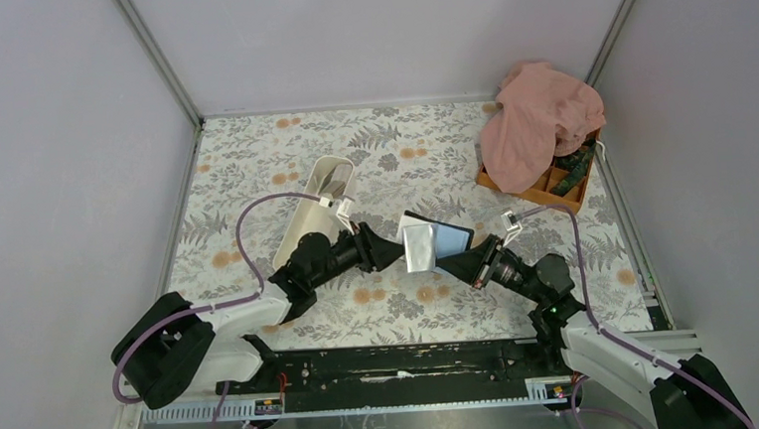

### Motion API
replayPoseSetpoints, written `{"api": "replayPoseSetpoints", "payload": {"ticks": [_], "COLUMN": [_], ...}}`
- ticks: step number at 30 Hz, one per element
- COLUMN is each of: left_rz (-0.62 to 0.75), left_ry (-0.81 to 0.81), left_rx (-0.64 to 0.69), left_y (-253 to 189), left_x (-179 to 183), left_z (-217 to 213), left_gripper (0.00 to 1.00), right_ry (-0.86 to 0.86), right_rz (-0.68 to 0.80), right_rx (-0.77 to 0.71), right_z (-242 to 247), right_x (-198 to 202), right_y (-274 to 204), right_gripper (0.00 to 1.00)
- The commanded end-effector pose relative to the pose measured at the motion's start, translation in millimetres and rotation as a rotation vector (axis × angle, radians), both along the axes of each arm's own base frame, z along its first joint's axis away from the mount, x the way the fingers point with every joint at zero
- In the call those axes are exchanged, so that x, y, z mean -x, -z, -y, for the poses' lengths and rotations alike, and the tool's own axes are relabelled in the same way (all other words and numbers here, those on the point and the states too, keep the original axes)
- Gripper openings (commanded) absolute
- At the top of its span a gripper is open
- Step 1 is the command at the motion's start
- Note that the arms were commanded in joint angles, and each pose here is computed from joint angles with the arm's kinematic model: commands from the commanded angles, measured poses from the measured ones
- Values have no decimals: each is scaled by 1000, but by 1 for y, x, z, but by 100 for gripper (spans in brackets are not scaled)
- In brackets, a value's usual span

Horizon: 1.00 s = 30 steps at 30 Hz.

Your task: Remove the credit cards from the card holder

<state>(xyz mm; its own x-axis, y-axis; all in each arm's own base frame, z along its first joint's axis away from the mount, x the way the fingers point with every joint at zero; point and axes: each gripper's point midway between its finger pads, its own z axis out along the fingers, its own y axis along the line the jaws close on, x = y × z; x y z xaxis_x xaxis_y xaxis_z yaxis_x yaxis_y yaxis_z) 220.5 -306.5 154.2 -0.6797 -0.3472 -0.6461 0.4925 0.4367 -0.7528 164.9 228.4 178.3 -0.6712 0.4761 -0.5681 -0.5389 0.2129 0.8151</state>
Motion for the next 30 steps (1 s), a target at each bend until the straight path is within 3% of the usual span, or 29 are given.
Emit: {"api": "replayPoseSetpoints", "payload": {"ticks": [1, 16, 21, 25, 30], "left_rz": [24, 61, 20, -14, 27], "left_ry": [13, 75, -6, -100, -147], "left_rx": [40, 128, 33, -55, -52], "left_y": [-9, -37, -19, -1, -14], "left_x": [6, 24, 14, 5, 3], "left_z": [1, 7, -3, -19, -30], "left_gripper": [52, 46, 46, 51, 59], "right_ry": [-35, 2, 22, 38, 50], "right_rz": [90, 21, 17, 28, 32], "right_rx": [-61, 22, 24, 22, 38], "right_z": [0, 2, 4, 5, 7], "right_x": [9, 2, -1, -3, -4], "right_y": [-24, 7, 9, 6, 7], "right_gripper": [0, 0, 0, 0, 0]}}
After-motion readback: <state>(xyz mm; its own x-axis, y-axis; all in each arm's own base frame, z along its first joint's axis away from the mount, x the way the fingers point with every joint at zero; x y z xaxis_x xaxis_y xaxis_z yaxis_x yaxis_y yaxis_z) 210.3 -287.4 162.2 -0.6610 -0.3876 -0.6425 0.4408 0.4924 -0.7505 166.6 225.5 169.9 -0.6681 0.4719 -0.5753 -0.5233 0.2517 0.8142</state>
